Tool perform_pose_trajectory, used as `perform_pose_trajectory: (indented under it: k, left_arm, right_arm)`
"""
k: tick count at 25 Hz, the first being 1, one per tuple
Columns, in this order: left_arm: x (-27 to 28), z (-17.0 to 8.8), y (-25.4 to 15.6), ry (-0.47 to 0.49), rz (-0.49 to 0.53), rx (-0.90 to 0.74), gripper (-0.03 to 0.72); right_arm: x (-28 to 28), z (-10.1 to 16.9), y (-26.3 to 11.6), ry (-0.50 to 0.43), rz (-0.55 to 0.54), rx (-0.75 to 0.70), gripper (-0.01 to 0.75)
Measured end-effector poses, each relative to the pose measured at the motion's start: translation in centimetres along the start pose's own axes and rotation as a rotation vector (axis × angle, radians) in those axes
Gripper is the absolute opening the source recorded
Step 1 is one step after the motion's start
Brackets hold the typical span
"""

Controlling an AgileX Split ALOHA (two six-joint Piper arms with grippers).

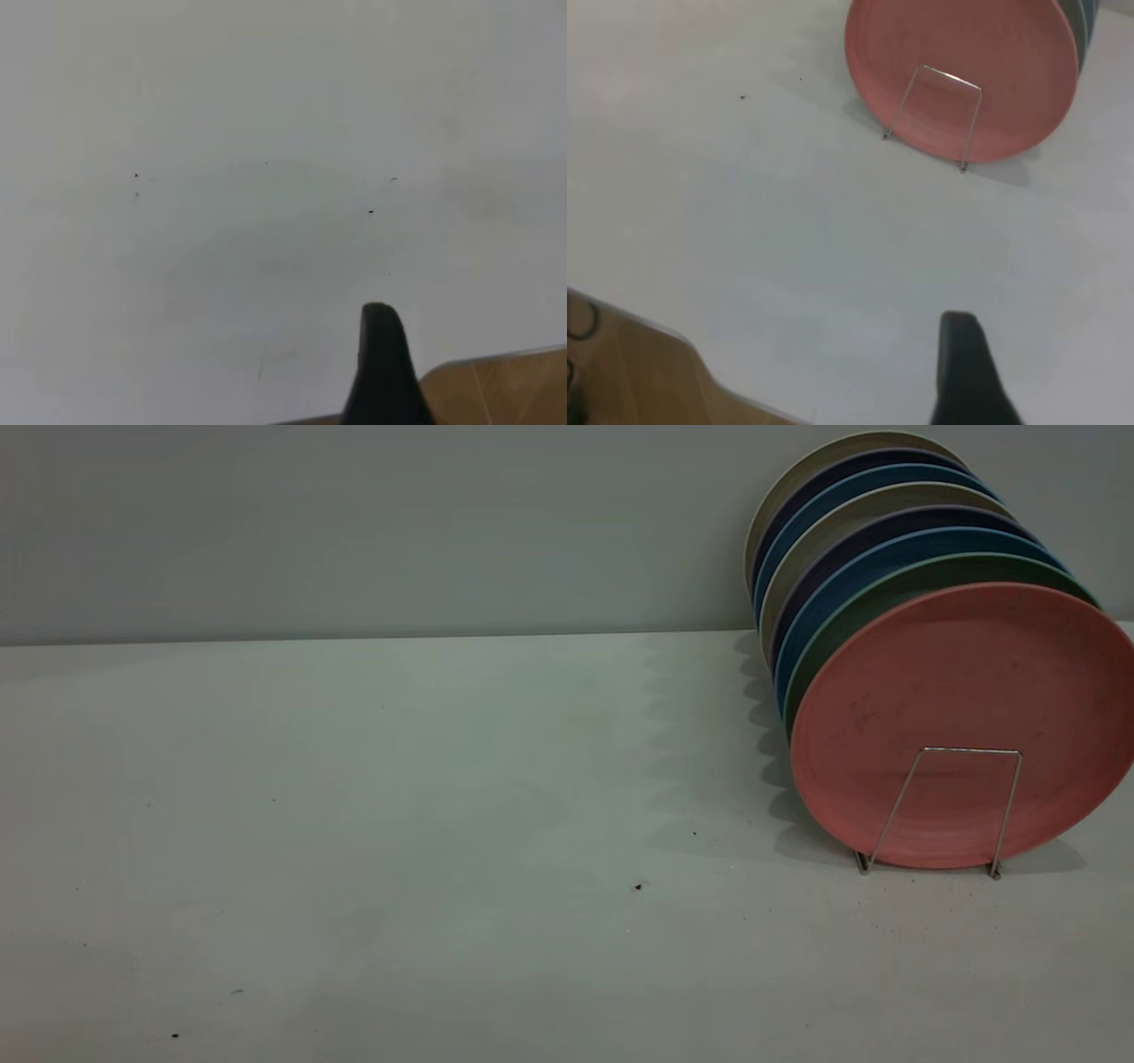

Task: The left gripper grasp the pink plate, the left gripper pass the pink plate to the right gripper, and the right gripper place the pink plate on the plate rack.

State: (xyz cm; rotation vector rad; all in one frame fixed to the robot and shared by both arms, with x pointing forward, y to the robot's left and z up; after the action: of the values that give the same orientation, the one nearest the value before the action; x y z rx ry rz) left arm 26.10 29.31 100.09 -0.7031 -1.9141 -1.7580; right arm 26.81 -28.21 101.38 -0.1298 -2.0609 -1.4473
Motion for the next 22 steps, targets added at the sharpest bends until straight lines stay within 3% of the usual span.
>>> perform_pose_trajectory:
  k: [11, 18, 22]
  left_arm:
    - [0.00, 0.00, 0.00, 0.000, 0.000, 0.001, 0.553]
    - [0.06, 0.00, -0.03, 0.000, -0.007, 0.001, 0.553]
    - [0.08, 0.00, -0.04, -0.001, -0.008, 0.001, 0.553]
  right_arm:
    - [0.00, 0.00, 0.01, -0.001, -0.001, -0.001, 0.460]
    - [-0.08, -0.43, -0.05, -0.113, 0.029, -0.077, 0.460]
    - [-0.08, -0.51, -0.05, -0.132, 0.032, -0.088, 0.460]
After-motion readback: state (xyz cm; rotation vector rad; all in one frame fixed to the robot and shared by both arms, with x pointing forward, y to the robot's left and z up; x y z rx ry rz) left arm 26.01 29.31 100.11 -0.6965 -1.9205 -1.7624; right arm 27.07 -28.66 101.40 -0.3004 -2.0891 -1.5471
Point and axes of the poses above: a point on each arm's last joint axis where the gripper is mounted, x pointing back along that axis away from the gripper, z along the wrist's bending axis when the last joint is at zero, y = z × x, the point moved 5 cm from there along -x, pointing out along that axis toward the gripper, and after that the axes turned 8 degrees about x, right-handed, at the moved point
